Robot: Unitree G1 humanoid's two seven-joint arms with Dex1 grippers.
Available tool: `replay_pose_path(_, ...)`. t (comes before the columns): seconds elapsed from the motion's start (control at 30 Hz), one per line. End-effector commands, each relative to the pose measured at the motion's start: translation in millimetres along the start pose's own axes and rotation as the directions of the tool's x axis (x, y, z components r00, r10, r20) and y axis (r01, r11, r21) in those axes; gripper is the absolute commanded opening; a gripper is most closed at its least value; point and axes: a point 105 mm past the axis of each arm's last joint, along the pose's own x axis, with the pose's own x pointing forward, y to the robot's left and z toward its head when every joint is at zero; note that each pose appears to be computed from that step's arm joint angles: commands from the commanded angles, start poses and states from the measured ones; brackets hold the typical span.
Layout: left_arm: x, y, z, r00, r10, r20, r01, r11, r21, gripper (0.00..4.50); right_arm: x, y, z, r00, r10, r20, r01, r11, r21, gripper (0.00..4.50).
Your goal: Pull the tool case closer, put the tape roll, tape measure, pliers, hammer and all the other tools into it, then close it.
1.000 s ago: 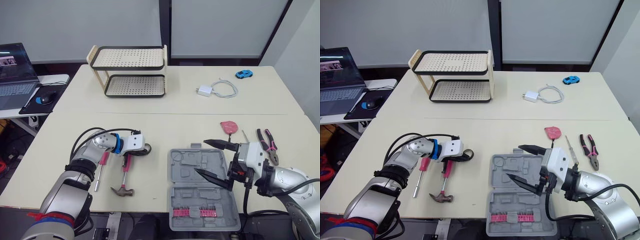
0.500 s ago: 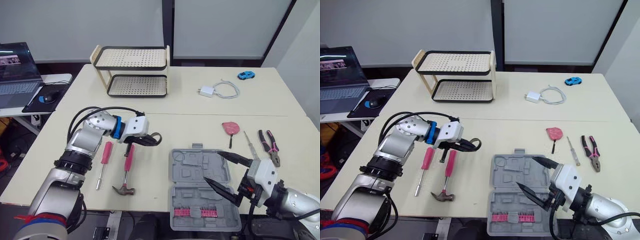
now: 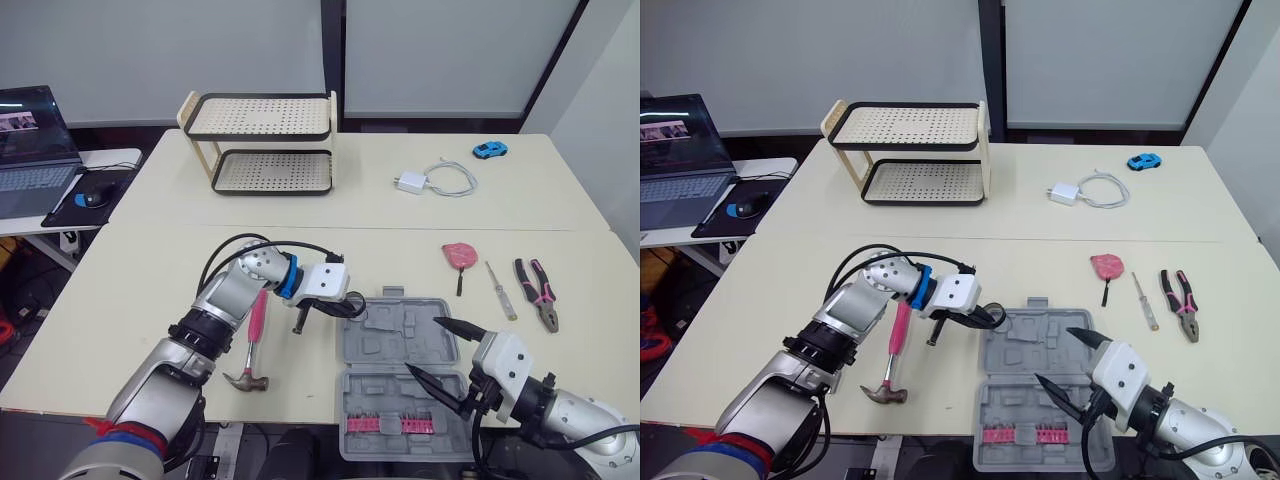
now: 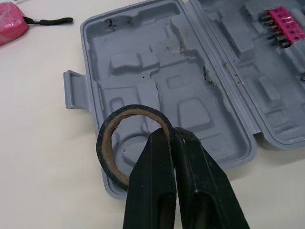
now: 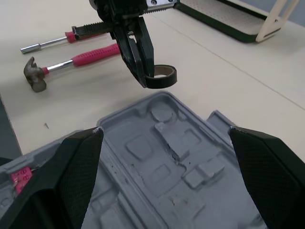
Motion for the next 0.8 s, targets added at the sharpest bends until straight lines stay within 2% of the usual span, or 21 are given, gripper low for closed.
replay_pose_path(0.03,6,5,2,1.0,0.011,-0.014,-0.011,0.999,0.037,0.02,1,0,7,0.999,-0.027,0.029,0.027,0.999,-0.018,4.5)
replay_pose_path(0.8,24,7,-15,0.995,0.042,-0.087,-0.042,0.999,0.007,0.02,6,7,10,0.999,-0.015,0.039,0.016,0.999,-0.028,4.5)
